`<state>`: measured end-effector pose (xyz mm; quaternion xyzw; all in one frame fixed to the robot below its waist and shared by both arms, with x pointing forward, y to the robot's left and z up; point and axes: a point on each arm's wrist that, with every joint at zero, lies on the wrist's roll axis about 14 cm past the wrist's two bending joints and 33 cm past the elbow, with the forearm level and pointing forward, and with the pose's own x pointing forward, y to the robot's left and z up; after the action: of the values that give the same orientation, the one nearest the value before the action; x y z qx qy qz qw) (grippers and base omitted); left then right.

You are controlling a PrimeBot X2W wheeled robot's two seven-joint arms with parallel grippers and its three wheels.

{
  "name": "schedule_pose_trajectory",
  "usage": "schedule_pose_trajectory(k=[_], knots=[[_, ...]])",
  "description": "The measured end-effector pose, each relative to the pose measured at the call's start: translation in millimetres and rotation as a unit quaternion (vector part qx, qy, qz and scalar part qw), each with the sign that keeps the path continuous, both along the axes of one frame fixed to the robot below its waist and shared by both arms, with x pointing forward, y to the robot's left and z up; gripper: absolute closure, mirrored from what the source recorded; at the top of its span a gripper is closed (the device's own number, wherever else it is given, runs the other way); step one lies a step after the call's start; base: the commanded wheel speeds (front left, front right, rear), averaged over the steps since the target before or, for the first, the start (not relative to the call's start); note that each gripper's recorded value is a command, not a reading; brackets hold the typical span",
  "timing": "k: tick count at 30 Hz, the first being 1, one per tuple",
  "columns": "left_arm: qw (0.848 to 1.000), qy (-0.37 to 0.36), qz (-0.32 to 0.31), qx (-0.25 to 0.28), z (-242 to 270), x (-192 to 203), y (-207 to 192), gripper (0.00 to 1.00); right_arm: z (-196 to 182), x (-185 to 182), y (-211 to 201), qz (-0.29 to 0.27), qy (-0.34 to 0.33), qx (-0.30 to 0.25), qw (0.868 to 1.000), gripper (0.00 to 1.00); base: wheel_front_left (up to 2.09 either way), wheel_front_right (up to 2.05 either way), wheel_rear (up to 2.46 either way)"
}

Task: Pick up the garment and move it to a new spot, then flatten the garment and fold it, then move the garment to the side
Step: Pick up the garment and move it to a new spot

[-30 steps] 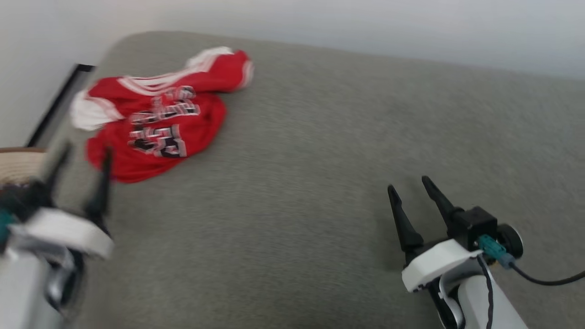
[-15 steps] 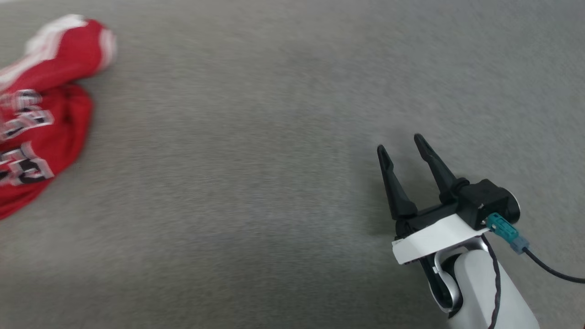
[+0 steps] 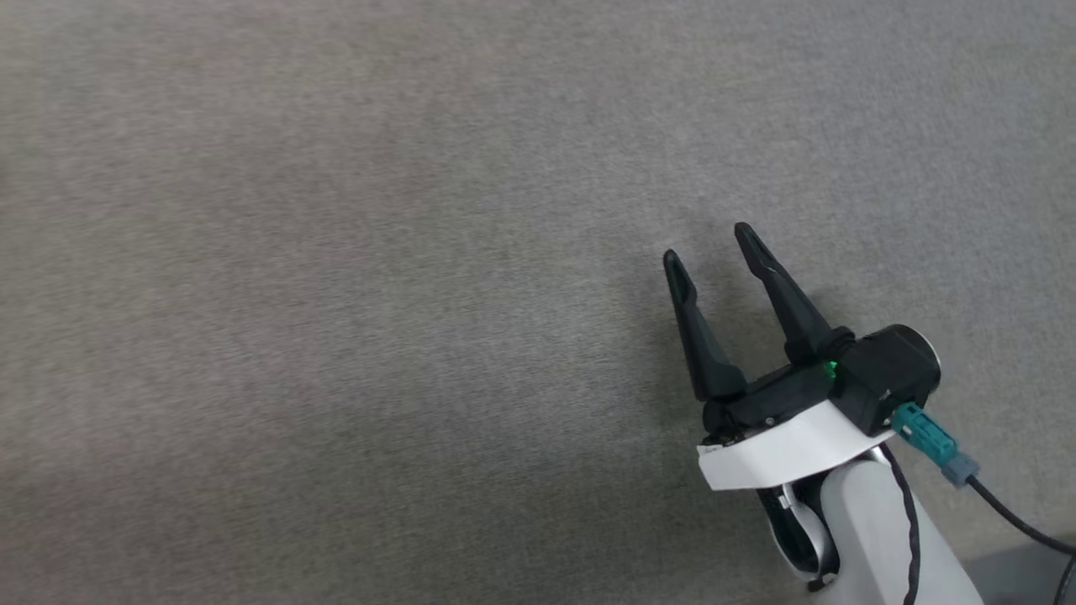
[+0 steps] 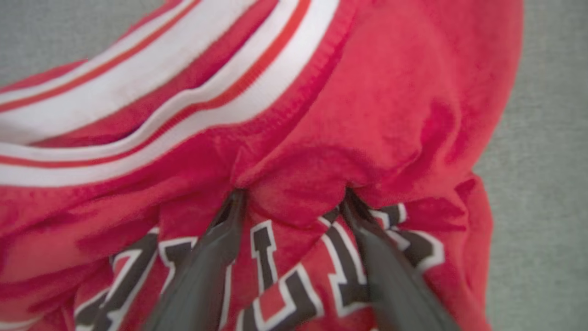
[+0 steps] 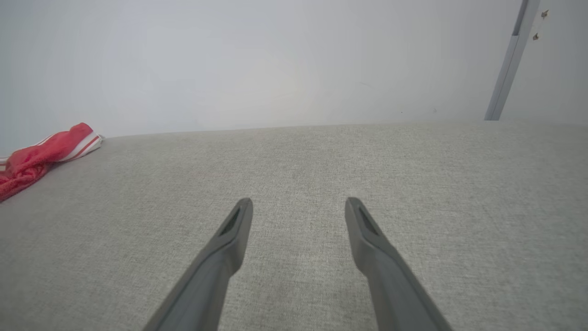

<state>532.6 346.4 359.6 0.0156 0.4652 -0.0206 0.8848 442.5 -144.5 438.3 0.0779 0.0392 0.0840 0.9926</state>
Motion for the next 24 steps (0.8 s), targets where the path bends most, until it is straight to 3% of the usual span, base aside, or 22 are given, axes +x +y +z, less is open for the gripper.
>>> schedule_pose_trajectory(k=[4,5,7,15,24], knots=[[1.0,0.016,0.005,0.0,-16,5,0,0.0,-2,-3,-5,-0.006,0.003,-0.005,1.0,0.0,0.0,0.0,0.0],[1.0,0.018,0.009,-0.004,-18,6,-1,0.29,-1,-3,-5,-0.007,0.001,-0.006,1.0,0.0,0.0,0.0,0.0],[1.0,0.018,0.008,-0.005,-18,7,-2,1.0,2,-3,-5,-0.006,-0.003,-0.008,1.0,0.0,0.0,0.0,0.0],[0.995,-0.1,-0.012,-0.011,17,21,-22,1.0,15,-7,1,0.001,-0.018,-0.004,1.0,0.0,0.0,0.0,0.0],[0.958,-0.266,-0.081,-0.075,134,36,-81,1.0,43,-19,20,0.022,-0.047,0.022,0.998,0.0,0.0,0.0,0.0]])
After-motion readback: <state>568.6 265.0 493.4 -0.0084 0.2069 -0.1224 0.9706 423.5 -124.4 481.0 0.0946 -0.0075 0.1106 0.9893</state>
